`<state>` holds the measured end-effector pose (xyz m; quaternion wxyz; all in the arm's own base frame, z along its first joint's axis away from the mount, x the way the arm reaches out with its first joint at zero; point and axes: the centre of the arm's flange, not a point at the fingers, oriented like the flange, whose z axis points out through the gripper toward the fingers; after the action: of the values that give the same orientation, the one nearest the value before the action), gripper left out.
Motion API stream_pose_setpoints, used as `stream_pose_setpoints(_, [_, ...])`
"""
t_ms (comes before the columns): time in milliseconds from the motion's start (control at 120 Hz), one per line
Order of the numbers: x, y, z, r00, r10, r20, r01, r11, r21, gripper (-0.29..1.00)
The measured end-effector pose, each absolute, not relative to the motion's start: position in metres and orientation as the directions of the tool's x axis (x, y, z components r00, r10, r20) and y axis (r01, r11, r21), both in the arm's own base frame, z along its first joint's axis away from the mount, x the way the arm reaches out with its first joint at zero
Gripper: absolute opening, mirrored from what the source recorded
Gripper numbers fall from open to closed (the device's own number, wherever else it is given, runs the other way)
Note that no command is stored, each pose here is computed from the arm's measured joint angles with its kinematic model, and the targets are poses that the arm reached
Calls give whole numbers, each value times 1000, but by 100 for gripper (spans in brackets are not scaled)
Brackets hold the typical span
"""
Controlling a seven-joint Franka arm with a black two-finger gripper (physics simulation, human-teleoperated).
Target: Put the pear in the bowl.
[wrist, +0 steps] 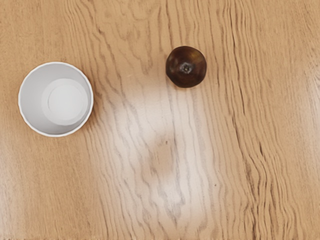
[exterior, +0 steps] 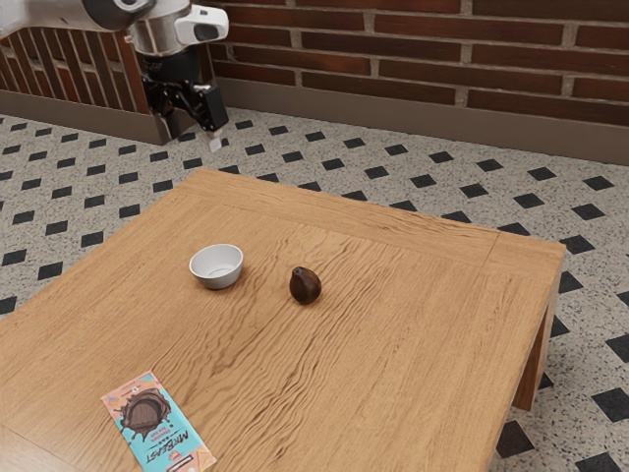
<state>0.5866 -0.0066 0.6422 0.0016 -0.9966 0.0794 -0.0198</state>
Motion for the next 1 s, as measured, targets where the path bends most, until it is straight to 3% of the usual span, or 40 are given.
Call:
stream_pose_setpoints(300, [592,-17,630,990,-143,15,-143,-990,-10,70])
stream_pose_setpoints(725, [691,-72,428,976,-175,-130,-177,-984,-7,70])
stream_pose_setpoints(1000, [722,-89,376,966,-190,-176,-201,-978,-50,70])
